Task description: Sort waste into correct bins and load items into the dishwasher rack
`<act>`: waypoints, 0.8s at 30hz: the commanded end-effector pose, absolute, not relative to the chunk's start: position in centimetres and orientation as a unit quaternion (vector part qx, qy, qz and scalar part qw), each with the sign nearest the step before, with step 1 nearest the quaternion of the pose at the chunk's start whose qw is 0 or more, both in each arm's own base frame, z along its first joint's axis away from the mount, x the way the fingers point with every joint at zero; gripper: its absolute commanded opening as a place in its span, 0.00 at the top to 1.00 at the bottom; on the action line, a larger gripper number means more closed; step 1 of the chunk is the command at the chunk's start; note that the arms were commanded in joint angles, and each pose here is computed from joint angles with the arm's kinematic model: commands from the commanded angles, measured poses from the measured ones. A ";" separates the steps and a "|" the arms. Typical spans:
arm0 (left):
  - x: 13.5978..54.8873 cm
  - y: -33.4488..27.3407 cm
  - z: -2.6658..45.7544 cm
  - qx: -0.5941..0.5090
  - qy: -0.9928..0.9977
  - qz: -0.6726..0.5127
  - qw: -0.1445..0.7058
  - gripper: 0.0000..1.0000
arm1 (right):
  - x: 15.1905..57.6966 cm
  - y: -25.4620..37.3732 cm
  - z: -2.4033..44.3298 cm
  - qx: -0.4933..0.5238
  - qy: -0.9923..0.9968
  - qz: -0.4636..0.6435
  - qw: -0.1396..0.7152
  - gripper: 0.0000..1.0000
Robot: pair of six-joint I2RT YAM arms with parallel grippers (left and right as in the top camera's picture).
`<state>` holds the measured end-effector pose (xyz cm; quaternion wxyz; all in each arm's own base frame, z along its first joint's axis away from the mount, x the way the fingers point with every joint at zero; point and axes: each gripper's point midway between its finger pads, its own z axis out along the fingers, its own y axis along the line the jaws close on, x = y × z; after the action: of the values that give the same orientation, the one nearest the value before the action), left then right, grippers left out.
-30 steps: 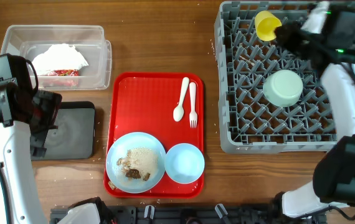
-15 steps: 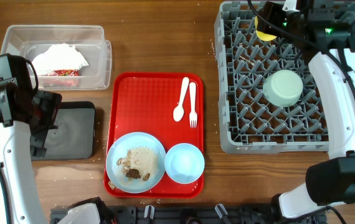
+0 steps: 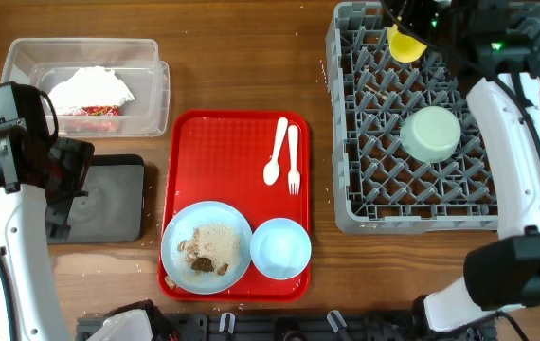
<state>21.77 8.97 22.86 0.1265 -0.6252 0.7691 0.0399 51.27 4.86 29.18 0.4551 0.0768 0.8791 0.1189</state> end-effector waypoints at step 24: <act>21.5 9.3 22.9 -0.633 0.762 0.047 0.131 0.00 | 55.9 3.0 13.6 0.185 0.905 -0.049 0.379 0.31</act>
<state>21.77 8.97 22.86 0.1266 -0.6252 0.7691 0.0398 55.47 4.33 14.70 0.3816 0.1633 0.9090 -0.0392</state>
